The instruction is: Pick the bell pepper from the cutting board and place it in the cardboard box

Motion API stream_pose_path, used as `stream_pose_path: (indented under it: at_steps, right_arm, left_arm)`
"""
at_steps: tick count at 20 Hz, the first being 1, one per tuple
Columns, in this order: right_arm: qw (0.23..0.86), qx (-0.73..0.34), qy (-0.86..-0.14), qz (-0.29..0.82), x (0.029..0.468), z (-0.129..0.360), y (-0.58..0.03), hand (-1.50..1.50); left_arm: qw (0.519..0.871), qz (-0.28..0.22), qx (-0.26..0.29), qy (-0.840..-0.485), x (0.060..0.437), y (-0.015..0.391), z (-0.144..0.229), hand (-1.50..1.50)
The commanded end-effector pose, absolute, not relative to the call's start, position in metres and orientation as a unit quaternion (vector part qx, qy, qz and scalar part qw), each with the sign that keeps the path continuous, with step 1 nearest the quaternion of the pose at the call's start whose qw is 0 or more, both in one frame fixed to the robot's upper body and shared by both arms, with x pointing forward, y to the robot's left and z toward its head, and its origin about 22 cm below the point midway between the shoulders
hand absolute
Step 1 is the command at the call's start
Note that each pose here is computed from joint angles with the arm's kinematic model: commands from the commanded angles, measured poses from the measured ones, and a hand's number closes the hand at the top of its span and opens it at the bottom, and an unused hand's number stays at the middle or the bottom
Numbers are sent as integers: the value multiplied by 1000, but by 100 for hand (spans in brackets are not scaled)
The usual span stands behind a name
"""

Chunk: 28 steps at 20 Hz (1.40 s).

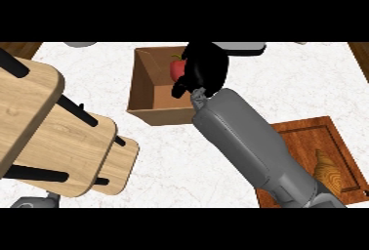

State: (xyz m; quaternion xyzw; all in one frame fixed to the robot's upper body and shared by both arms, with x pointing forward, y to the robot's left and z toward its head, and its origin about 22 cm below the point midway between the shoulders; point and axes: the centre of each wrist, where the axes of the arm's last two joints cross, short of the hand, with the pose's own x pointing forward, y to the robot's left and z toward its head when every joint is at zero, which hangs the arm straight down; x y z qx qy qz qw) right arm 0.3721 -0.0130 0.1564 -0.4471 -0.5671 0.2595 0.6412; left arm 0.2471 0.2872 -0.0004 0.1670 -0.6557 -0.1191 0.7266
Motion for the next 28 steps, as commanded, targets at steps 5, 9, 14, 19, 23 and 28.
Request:
stream_pose_path:
  at_steps: [5, 9, 14, 19, 23, 28]
  right_arm:
    - [693, -429, -551, 178, 402, 117, -26, -150]
    - [675, -413, -600, 117, 408, 125, -25, -150]
    - [636, -402, -658, -13, 411, 138, -25, -150]
    - [623, -349, -691, -111, 404, 140, -36, -150]
    - [608, -350, -694, -164, 399, 127, -54, -150]
    - [592, -387, -678, -202, 380, 100, -115, -150]
  left_arm:
    - [716, -112, 153, -672, 257, 280, 11, 0]
    - [714, -112, 151, -674, 262, 281, 12, 0]
    - [719, -111, 158, -668, 259, 278, 10, 0]
    - [726, -100, 164, -660, 245, 269, -1, 0]
    - [730, -89, 168, -657, 236, 280, 2, 0]
    - [738, -76, 189, -643, 227, 298, -3, 0]
